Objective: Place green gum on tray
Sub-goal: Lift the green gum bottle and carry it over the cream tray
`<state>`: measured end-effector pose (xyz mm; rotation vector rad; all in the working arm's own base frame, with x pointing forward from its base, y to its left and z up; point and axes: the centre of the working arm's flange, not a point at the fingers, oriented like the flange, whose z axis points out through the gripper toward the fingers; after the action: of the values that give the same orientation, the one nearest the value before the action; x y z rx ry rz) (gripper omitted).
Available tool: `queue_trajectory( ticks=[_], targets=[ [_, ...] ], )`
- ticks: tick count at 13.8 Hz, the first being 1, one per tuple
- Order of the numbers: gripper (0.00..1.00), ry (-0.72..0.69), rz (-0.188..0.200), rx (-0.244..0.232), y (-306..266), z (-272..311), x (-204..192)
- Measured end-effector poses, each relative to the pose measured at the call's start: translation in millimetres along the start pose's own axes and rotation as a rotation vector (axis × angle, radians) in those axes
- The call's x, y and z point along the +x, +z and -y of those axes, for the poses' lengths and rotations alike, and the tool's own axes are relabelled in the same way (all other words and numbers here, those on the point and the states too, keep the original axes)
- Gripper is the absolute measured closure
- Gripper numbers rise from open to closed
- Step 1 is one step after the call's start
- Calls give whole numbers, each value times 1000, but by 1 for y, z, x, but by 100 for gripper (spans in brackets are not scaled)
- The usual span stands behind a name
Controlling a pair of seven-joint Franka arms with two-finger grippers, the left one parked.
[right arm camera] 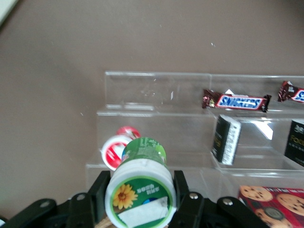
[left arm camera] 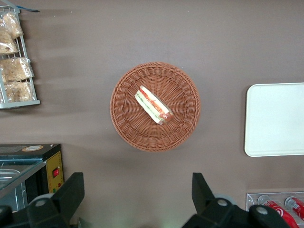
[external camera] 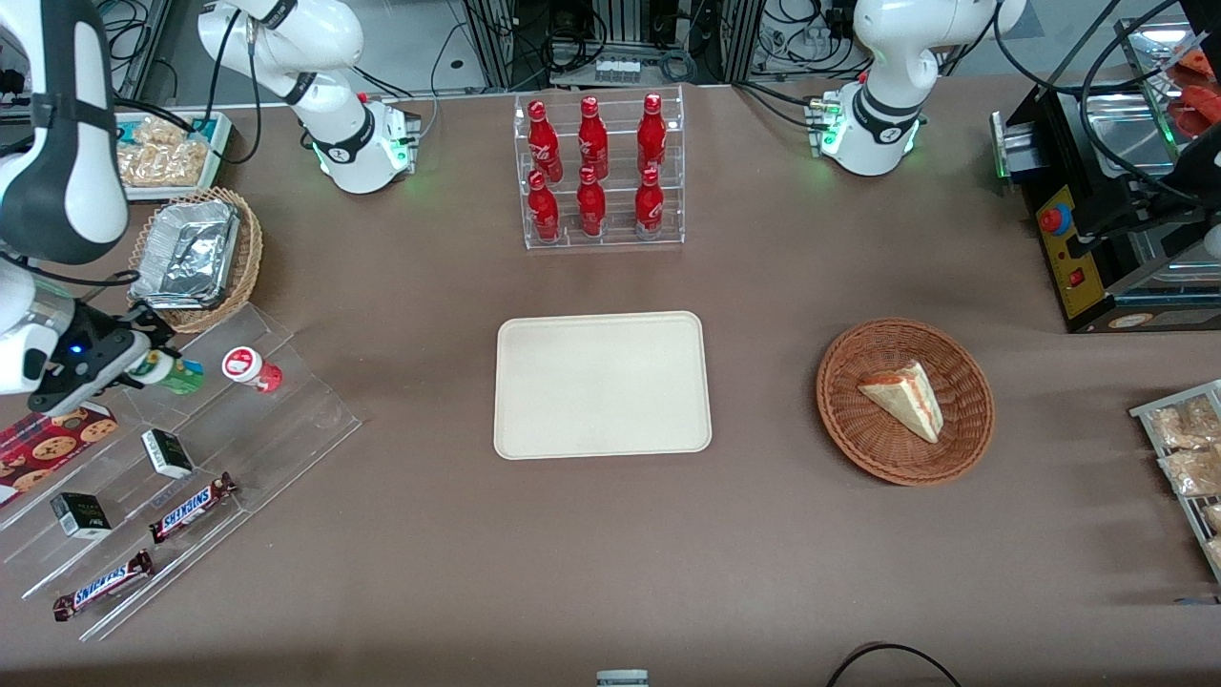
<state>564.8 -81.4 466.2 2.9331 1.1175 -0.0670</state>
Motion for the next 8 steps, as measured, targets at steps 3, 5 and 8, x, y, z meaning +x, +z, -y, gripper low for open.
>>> queue_trajectory(
  ticks=[3,5,8],
  targets=[
    [41,70,8,2,1,42,45],
    [41,122,23,8,10,76,79],
    [41,211,46,37,32,127,129]
  ],
)
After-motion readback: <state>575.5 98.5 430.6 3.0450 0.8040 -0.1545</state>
